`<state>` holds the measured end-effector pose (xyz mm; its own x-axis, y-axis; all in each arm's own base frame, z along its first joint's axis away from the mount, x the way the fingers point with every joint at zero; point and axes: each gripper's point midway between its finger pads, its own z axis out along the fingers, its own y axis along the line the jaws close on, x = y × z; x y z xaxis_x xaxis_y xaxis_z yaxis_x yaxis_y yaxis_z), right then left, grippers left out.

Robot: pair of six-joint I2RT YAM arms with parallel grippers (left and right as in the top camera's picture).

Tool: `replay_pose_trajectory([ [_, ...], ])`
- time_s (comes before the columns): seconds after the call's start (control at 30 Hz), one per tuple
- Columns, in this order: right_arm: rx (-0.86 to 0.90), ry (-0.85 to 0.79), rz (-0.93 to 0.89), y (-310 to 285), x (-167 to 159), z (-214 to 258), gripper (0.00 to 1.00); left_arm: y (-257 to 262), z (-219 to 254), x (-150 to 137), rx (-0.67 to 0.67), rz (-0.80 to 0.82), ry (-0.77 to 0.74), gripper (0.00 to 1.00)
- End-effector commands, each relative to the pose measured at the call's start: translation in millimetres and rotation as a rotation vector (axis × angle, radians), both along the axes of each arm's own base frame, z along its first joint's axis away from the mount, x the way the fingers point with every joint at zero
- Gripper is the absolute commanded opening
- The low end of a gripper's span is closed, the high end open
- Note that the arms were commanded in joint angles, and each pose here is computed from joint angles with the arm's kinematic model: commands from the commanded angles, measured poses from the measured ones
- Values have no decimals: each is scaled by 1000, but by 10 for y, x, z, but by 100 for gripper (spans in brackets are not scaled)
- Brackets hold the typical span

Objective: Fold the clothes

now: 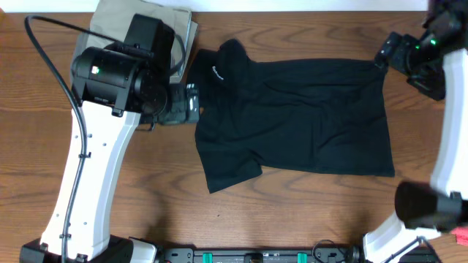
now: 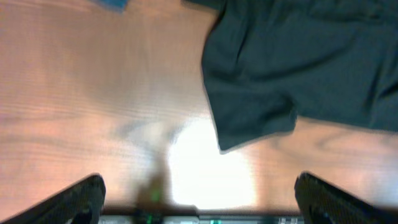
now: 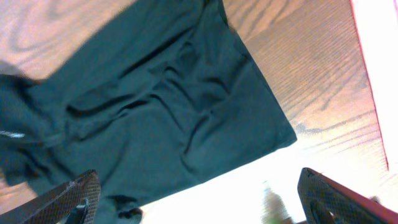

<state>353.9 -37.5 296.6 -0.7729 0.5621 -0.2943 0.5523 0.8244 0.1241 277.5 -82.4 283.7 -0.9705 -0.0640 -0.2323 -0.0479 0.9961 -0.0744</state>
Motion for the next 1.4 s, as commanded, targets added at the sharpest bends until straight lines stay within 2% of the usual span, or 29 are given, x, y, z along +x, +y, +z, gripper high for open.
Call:
replay_pose_trajectory([
  [0.0, -3, -37, -9, 40, -260, 162, 99, 110, 35, -243, 30, -9, 42, 98],
  [0.2, -133, 49, -142, -205, -851, -25, 99, 195, -85, -532, 32, 23, 77, 98],
  [0.3, -138, 86, -160, -219, -987, -211, 99, 230, -239, -654, 33, 44, 94, 98],
  [0.43, -134, 120, -162, -227, -986, -517, 99, 141, -592, -671, -26, 62, 98, 98],
  [0.6, -115, 176, -161, -216, -956, -910, 99, -105, -1168, -676, -136, 41, 187, 98],
  [0.9, -114, 236, -158, -212, -1017, -1317, 99, -106, -2083, -665, -101, 156, 326, 100],
  [1.27, -114, 196, -160, -220, -921, -1316, 99, -268, -2638, -542, -64, 191, 398, 93],
  [1.37, -114, 195, -160, -221, -918, -1316, 99, -247, -2735, -521, 21, 222, 373, 93],
])
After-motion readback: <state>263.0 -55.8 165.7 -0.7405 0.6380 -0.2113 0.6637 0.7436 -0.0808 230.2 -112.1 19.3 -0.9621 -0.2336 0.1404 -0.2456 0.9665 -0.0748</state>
